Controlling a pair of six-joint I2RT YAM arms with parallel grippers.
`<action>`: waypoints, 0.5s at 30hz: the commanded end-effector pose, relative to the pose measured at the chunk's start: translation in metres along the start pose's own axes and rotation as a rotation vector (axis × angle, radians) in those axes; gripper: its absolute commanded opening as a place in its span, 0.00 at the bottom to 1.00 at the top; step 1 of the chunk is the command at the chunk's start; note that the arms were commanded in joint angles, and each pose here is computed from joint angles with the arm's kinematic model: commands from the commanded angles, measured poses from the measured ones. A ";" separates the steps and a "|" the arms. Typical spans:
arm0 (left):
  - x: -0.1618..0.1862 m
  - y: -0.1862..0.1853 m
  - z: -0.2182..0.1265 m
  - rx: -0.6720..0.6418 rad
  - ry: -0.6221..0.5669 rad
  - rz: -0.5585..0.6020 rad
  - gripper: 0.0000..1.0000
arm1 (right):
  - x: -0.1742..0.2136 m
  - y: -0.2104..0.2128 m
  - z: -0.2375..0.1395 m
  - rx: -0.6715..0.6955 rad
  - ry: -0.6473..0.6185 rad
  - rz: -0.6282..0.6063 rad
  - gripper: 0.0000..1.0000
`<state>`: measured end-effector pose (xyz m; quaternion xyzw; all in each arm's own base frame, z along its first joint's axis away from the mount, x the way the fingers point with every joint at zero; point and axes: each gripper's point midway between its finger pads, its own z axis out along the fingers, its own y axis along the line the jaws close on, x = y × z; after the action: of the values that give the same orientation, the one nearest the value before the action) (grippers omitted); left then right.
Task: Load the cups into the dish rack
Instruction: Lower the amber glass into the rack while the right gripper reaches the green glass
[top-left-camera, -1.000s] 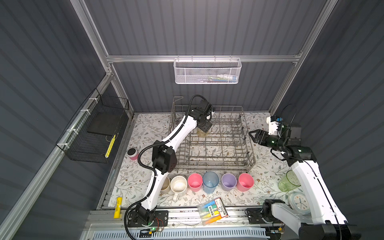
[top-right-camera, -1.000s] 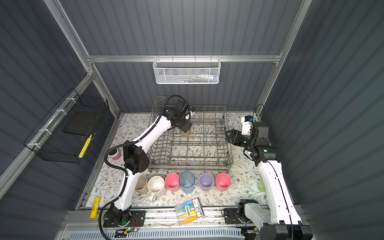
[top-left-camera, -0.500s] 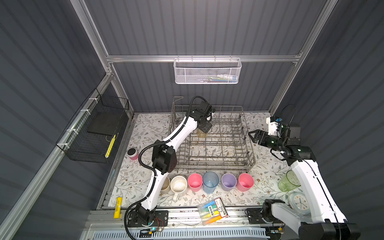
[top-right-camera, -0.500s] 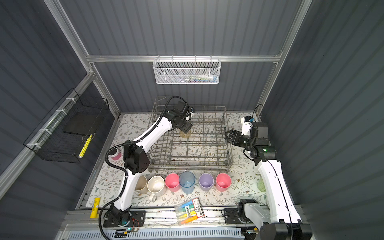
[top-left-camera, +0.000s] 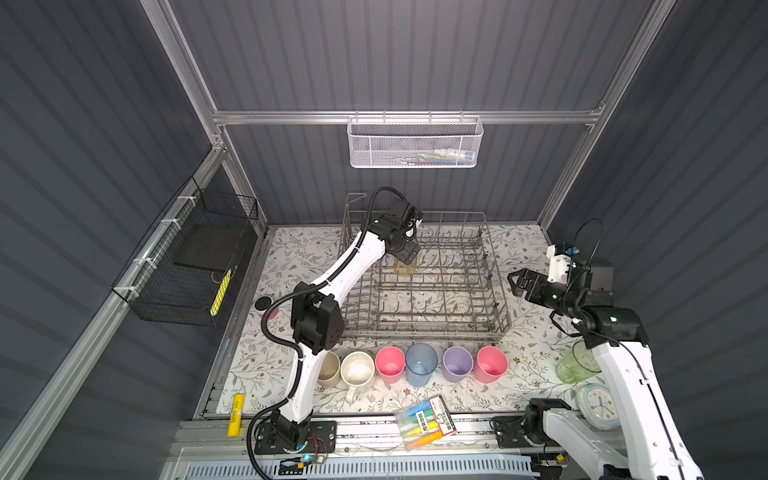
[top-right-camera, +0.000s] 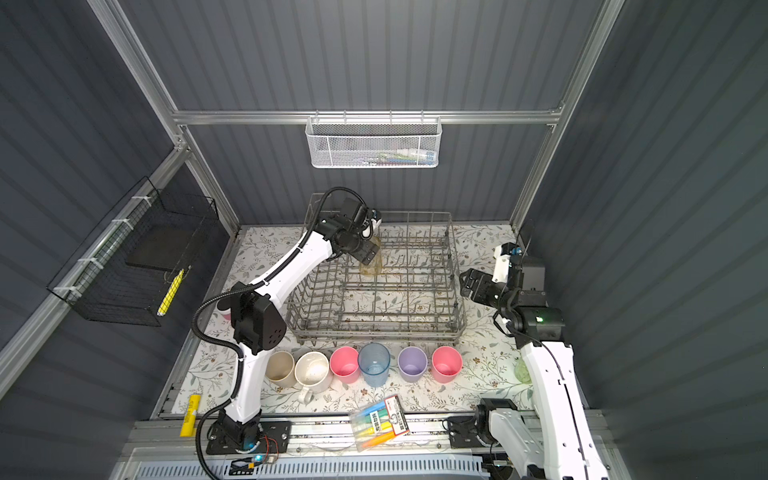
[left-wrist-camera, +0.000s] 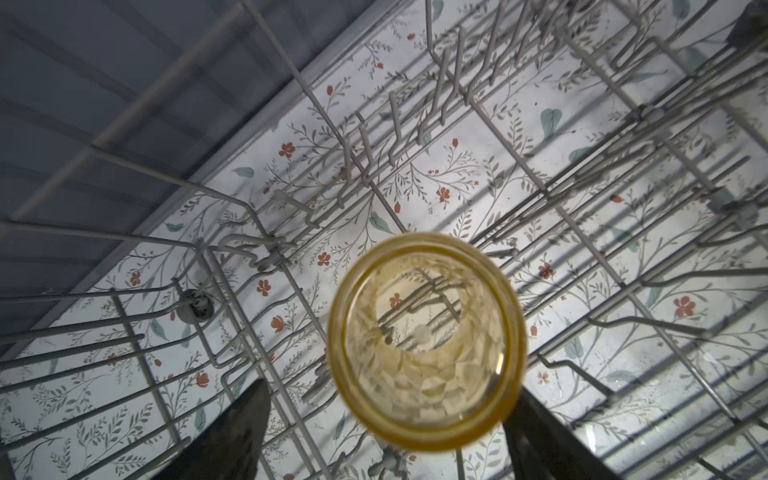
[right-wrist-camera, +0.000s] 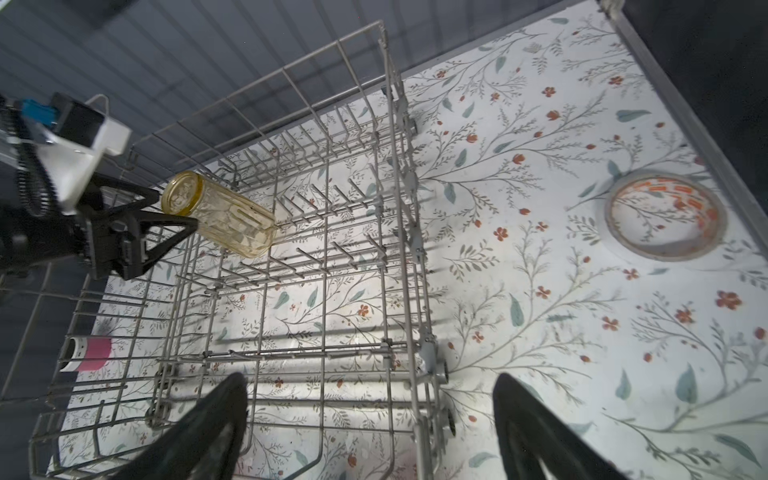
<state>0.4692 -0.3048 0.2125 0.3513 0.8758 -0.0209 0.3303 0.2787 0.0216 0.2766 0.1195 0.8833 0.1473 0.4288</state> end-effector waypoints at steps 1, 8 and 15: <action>-0.021 0.004 -0.035 0.009 -0.111 -0.029 0.87 | 0.021 -0.028 -0.014 0.140 0.025 0.053 0.93; -0.034 0.002 -0.073 0.037 -0.233 -0.055 0.87 | 0.042 -0.072 -0.050 0.386 -0.014 0.127 0.93; -0.035 -0.007 -0.078 0.089 -0.267 -0.068 0.87 | 0.060 -0.112 -0.072 0.629 -0.045 0.292 0.95</action>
<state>0.4428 -0.3048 0.2894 0.3332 0.8376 -0.0907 0.4232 0.1976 -0.0517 0.2496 0.3075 0.8670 -0.0199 0.3917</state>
